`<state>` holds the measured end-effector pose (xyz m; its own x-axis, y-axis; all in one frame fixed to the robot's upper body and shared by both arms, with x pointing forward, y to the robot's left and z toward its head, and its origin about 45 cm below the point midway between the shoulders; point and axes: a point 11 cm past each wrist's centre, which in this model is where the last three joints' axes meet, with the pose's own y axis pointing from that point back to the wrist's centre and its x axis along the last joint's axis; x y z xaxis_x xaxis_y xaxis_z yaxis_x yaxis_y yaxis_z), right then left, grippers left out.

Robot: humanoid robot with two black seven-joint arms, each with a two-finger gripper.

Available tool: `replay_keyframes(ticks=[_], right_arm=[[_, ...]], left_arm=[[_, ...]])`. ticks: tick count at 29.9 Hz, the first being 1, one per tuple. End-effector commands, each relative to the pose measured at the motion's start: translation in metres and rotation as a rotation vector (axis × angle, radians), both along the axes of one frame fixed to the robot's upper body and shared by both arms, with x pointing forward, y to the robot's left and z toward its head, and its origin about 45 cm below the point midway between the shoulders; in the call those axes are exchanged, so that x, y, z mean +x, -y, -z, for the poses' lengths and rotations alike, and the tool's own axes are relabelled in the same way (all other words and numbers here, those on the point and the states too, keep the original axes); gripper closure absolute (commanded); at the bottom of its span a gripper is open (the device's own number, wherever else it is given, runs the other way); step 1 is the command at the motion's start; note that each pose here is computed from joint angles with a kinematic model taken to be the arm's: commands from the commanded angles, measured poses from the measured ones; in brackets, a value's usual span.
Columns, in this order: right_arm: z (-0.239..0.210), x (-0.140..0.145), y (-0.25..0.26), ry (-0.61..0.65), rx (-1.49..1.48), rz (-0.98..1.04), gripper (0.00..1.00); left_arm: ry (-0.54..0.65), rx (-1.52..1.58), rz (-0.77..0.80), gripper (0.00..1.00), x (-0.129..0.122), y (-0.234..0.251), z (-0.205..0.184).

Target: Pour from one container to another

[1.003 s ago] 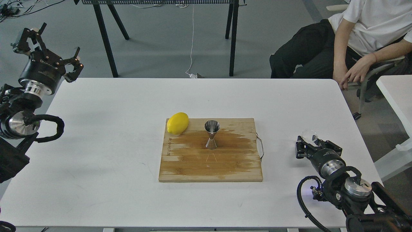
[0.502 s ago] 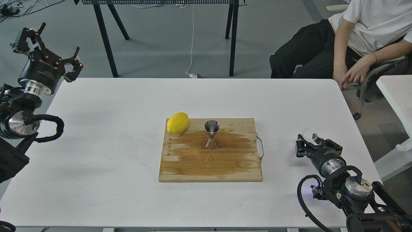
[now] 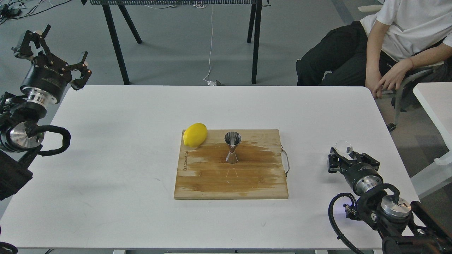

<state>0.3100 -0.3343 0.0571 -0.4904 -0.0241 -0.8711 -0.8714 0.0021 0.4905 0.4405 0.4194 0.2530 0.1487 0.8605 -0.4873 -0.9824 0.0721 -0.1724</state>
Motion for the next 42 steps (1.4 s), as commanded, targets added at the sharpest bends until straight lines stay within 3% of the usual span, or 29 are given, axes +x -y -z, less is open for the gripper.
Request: replay_keyframes(ticks=[1, 6, 9, 11, 13, 24, 26, 29, 35, 42], right_arm=[[-0.002, 0.003, -0.002, 0.005, 0.001, -0.008, 0.72], [-0.003, 0.005, -0.001, 0.008, 0.0, -0.007, 0.7], [-0.002, 0.004, -0.002, 0.002, -0.002, -0.011, 0.38], [-0.002, 0.004, -0.002, 0.003, -0.003, -0.011, 0.3], [-0.002, 0.004, -0.002, 0.002, -0.004, -0.007, 0.15], [-0.005, 0.006, -0.003, 0.013, -0.004, -0.008, 0.1], [-0.007, 0.007, -0.001, 0.021, -0.005, -0.004, 0.03], [-0.014, 0.01, 0.009, 0.035, -0.028, -0.004, 0.02], [-0.076, 0.045, 0.038, 0.24, -0.184, -0.073, 0.01], [-0.14, 0.096, 0.027, 0.421, -0.351, -0.159, 0.0]], left_arm=[[0.0, 0.0, -0.002, 0.0, 0.0, -0.001, 0.0], [0.001, 0.001, -0.002, 0.0, 0.0, -0.001, -0.001], [0.001, 0.001, -0.002, 0.0, 0.0, -0.001, -0.001], [0.001, 0.001, -0.002, 0.0, 0.0, -0.001, -0.001], [0.001, 0.001, -0.002, 0.0, 0.0, -0.001, -0.001], [0.003, 0.001, -0.001, 0.0, 0.0, -0.001, -0.001], [0.001, 0.001, -0.002, 0.0, 0.0, -0.001, -0.001], [0.005, -0.002, -0.001, 0.0, 0.0, -0.001, -0.002], [0.01, -0.005, -0.003, 0.0, 0.0, -0.002, -0.003], [0.012, -0.007, -0.005, 0.0, 0.002, -0.001, -0.004]])
